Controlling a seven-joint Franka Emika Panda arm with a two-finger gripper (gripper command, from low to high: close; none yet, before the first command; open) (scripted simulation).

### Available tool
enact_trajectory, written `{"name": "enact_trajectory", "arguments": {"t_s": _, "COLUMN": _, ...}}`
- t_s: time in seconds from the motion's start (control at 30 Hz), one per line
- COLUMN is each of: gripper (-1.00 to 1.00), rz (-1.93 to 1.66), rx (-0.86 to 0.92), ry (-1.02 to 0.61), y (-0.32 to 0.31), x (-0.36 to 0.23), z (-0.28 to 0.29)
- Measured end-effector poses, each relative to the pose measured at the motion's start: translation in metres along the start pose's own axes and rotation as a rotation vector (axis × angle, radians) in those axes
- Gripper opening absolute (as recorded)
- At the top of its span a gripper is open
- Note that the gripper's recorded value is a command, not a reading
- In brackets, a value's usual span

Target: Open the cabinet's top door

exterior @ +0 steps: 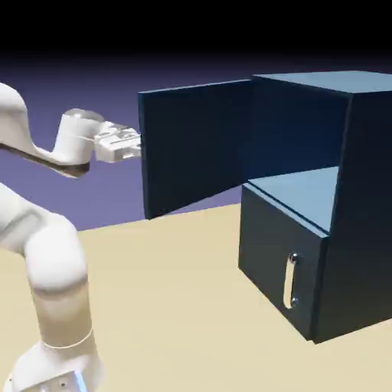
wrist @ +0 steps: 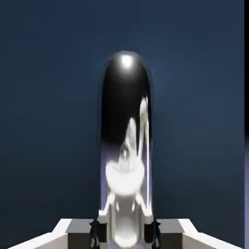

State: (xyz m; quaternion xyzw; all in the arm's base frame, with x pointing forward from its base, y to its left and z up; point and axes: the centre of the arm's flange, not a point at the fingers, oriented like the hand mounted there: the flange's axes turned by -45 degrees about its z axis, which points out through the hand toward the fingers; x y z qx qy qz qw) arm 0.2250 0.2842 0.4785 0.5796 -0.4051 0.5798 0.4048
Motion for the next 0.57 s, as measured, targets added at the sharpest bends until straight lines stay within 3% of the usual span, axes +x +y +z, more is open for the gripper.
{"name": "enact_trajectory", "arguments": {"t_s": 0.57, "gripper": -1.00, "rz": 0.000, "rx": -0.287, "ry": 0.000, "y": -0.054, "x": 0.000, "z": -0.084}}
